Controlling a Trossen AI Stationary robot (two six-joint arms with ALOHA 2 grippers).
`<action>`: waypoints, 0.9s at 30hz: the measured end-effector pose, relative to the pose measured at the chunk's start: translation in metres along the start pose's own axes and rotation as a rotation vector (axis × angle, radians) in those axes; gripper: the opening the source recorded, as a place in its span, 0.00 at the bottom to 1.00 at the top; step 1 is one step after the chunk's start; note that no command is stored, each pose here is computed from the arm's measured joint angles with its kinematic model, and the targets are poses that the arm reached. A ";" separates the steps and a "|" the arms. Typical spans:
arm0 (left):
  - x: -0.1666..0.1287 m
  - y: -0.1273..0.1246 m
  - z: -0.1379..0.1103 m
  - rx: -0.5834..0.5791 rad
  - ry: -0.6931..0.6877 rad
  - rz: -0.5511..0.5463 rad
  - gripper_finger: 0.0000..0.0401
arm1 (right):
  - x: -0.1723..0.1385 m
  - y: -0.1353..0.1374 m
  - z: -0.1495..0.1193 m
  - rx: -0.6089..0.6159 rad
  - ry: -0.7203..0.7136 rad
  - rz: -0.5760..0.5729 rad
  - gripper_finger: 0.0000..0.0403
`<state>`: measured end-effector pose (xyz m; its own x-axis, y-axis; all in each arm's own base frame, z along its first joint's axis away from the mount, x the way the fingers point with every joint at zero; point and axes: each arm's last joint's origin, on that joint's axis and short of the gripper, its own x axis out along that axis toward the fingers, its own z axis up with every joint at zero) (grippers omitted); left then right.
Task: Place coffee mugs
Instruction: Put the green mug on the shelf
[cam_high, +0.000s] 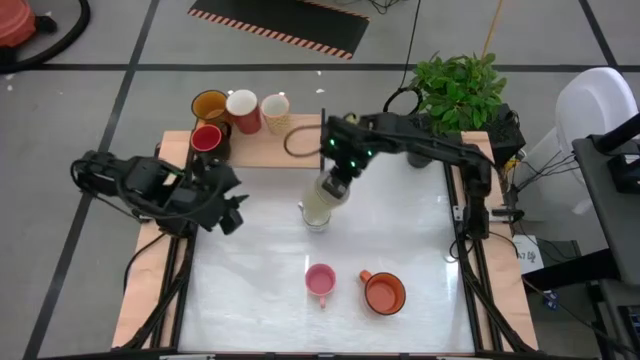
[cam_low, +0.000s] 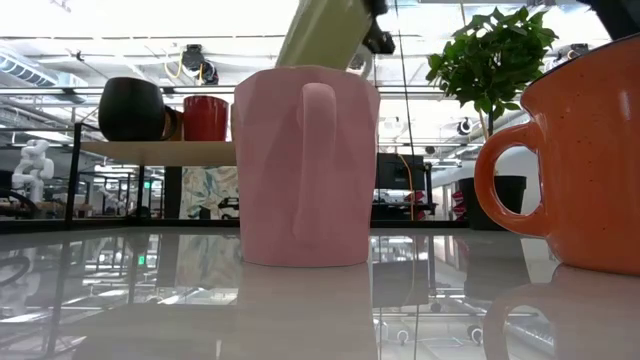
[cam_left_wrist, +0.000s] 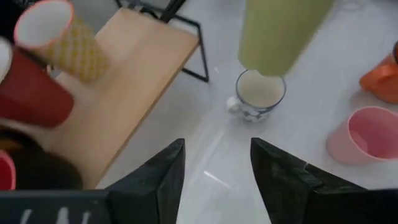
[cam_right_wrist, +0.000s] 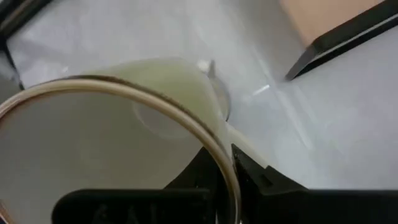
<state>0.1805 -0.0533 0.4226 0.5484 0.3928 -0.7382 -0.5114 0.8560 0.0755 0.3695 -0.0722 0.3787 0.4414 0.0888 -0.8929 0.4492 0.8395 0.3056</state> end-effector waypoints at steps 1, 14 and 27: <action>0.000 0.003 -0.006 -0.017 0.001 0.002 0.46 | 0.001 -0.004 0.004 0.012 -0.008 -0.002 0.03; 0.019 -0.008 -0.055 -0.181 0.057 -0.070 0.45 | -0.015 -0.053 0.037 0.224 -0.223 -0.037 0.03; 0.045 -0.028 -0.061 -0.287 0.008 -0.146 0.45 | -0.063 -0.096 0.056 0.220 -0.427 -0.045 0.02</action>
<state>0.1797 -0.0802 0.3466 0.6252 0.2687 -0.7328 -0.5937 0.7732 -0.2230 0.3419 -0.1885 0.4235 0.6764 -0.2116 -0.7055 0.6086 0.7001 0.3735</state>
